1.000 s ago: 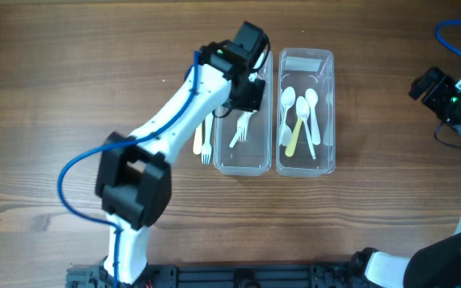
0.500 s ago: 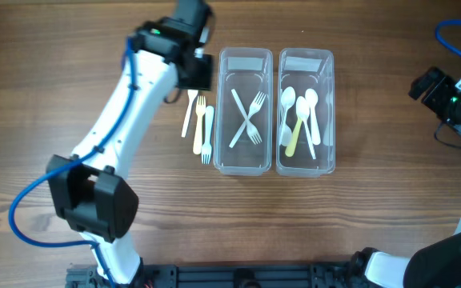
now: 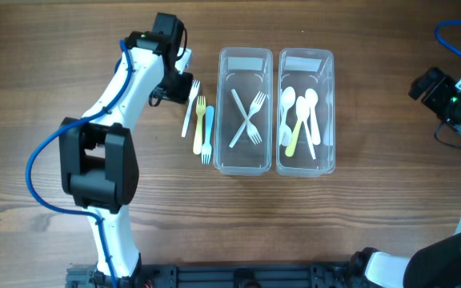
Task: Pack container
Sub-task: 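Grasp the next white fork with the left gripper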
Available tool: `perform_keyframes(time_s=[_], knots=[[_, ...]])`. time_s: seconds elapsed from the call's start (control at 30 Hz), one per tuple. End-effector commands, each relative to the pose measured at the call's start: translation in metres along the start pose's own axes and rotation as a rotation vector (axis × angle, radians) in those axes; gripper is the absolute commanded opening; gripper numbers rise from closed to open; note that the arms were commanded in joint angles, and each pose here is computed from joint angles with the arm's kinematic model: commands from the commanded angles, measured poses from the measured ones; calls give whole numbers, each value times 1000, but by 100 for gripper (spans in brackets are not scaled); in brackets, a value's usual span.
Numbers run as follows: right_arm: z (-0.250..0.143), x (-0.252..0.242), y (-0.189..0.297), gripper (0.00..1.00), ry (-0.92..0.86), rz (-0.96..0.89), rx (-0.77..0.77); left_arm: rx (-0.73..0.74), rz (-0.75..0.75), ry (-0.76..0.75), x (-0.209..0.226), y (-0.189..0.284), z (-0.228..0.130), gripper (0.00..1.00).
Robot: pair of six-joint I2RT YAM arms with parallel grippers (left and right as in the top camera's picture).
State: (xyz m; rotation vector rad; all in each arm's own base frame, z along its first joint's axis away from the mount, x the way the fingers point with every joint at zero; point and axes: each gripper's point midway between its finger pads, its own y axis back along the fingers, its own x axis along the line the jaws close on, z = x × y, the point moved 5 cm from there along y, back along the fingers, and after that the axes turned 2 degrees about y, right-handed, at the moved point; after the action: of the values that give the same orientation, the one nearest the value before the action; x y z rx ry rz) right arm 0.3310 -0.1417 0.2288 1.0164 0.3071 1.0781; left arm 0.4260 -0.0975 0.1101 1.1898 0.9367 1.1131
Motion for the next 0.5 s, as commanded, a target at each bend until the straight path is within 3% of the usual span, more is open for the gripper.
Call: perform_keyframes(time_s=[0.0, 0.47], knots=[[5, 3, 4, 100, -9, 9, -19, 72, -27, -34, -6, -32, -8, 48], [5, 3, 4, 100, -9, 9, -19, 136, -27, -74, -22, -68, -15, 52]])
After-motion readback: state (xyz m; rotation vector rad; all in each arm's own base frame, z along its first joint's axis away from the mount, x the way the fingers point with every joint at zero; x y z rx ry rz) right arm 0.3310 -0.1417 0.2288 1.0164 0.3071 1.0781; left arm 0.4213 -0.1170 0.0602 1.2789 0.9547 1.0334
